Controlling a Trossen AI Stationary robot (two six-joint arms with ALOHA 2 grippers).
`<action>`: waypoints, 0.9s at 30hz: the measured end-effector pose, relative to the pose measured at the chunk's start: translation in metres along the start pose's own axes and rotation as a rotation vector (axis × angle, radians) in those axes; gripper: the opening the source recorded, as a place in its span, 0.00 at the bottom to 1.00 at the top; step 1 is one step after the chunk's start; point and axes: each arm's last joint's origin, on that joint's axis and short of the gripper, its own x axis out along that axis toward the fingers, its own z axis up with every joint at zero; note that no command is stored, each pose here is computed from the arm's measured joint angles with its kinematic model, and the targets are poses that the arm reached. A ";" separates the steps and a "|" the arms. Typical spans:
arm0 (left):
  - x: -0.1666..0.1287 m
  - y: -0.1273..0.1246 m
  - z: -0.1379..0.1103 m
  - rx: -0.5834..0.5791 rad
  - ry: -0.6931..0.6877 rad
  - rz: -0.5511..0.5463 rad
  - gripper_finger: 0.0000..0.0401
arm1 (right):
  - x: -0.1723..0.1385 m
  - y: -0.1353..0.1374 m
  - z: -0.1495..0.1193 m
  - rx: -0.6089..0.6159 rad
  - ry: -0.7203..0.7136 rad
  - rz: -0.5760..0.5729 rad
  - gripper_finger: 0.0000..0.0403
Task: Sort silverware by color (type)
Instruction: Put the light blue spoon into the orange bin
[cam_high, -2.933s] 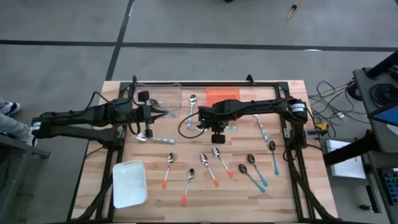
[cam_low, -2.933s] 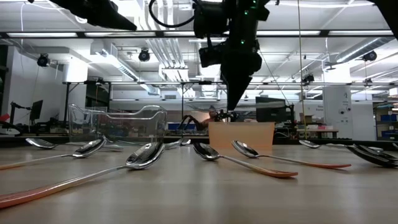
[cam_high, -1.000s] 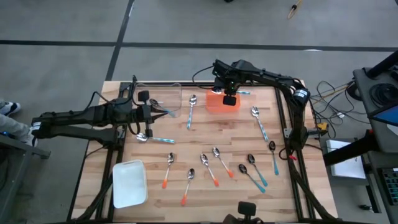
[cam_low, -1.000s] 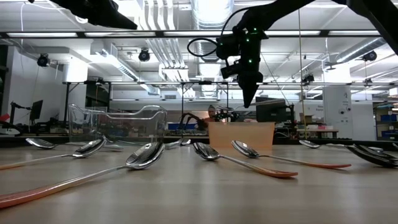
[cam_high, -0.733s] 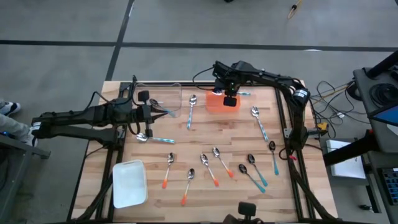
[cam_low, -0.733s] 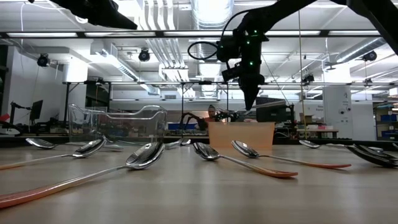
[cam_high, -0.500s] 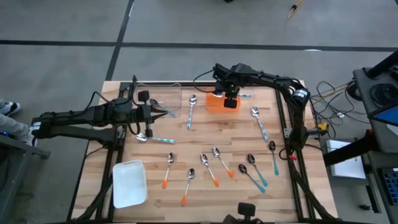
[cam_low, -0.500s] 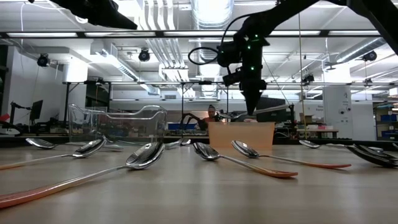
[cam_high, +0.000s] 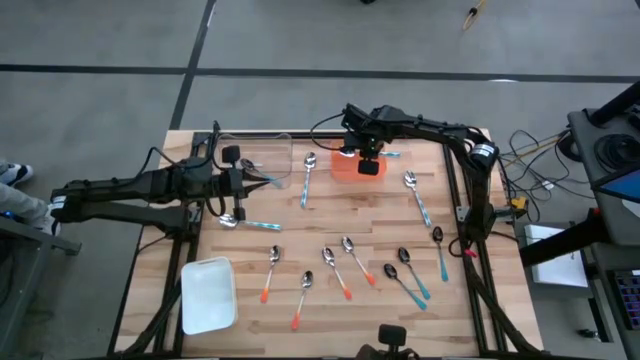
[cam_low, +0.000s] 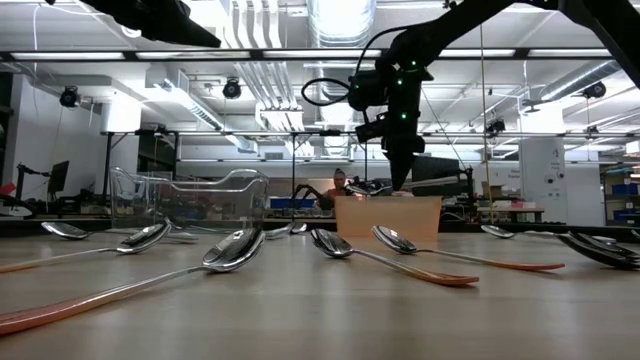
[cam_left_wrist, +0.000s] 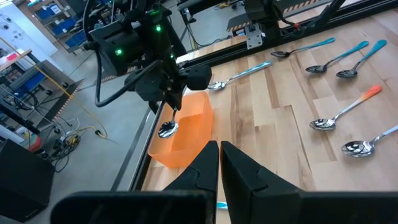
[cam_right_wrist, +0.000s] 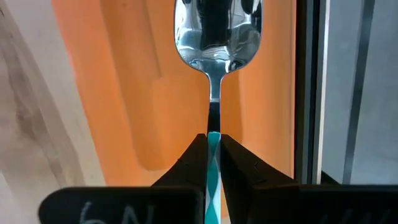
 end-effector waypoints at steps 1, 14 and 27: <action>0.000 0.000 0.000 0.000 0.000 0.000 0.00 | 0.000 0.000 0.000 0.005 0.001 0.000 0.04; 0.000 0.000 0.000 0.000 0.000 0.000 0.00 | 0.000 0.002 0.000 0.020 -0.013 0.051 0.04; 0.000 0.000 0.000 0.000 0.000 0.000 0.00 | 0.000 0.004 -0.002 -0.007 0.011 0.063 0.05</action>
